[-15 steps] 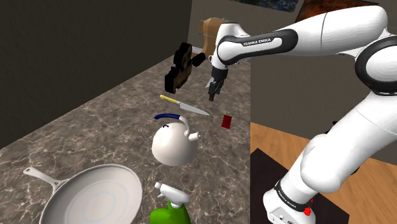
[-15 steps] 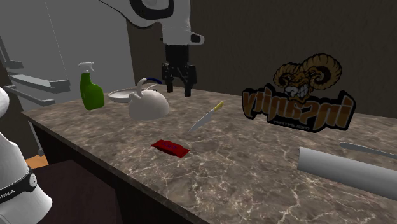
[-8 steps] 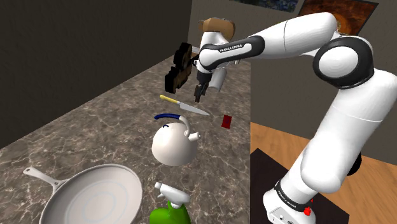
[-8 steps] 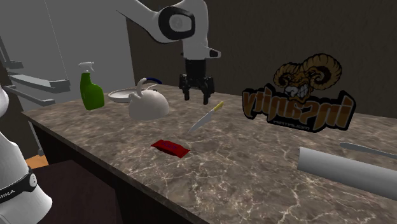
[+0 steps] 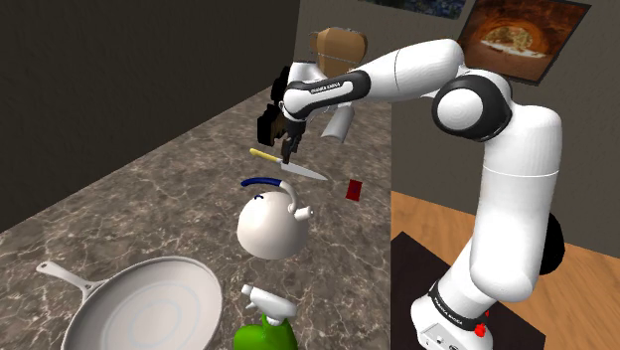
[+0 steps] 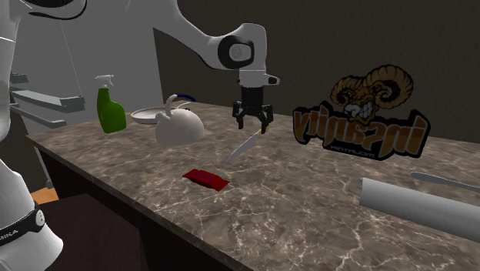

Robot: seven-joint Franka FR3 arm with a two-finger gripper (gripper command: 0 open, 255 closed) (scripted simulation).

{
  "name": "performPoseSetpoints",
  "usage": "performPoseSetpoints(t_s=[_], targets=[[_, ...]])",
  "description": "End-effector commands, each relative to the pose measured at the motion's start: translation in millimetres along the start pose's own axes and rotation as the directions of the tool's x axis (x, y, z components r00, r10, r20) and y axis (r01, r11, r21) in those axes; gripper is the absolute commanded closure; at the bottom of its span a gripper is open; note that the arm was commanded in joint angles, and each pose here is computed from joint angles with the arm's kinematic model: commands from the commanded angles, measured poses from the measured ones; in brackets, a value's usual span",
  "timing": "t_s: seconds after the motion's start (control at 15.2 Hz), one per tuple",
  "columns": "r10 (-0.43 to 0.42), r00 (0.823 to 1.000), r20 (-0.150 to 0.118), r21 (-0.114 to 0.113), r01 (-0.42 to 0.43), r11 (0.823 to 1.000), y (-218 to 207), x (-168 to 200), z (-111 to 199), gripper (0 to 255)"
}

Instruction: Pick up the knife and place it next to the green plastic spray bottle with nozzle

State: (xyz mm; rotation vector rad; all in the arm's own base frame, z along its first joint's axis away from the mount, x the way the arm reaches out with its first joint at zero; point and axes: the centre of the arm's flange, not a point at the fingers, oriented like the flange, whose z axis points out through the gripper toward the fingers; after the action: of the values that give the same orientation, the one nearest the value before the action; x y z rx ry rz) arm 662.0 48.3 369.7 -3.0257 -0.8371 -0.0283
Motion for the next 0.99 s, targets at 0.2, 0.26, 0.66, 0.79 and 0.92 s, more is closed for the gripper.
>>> performPoseSetpoints(t_s=[0.2,0.26,0.66,0.79,0.92], targets=[[-0.007,1.000,-0.003,0.000,0.007,1.000,0.8,7.0,24.7,0],[-0.007,1.000,-0.003,0.000,0.007,1.000,0.8,7.1,30.0,0],[-0.007,1.000,-0.003,0.000,0.007,1.000,0.8,7.1,43.6,0],[-0.007,1.000,-0.003,0.000,0.007,1.000,0.8,7.1,43.6,0],[-0.007,1.000,-0.003,0.000,0.007,1.000,0.8,7.1,43.5,0]])
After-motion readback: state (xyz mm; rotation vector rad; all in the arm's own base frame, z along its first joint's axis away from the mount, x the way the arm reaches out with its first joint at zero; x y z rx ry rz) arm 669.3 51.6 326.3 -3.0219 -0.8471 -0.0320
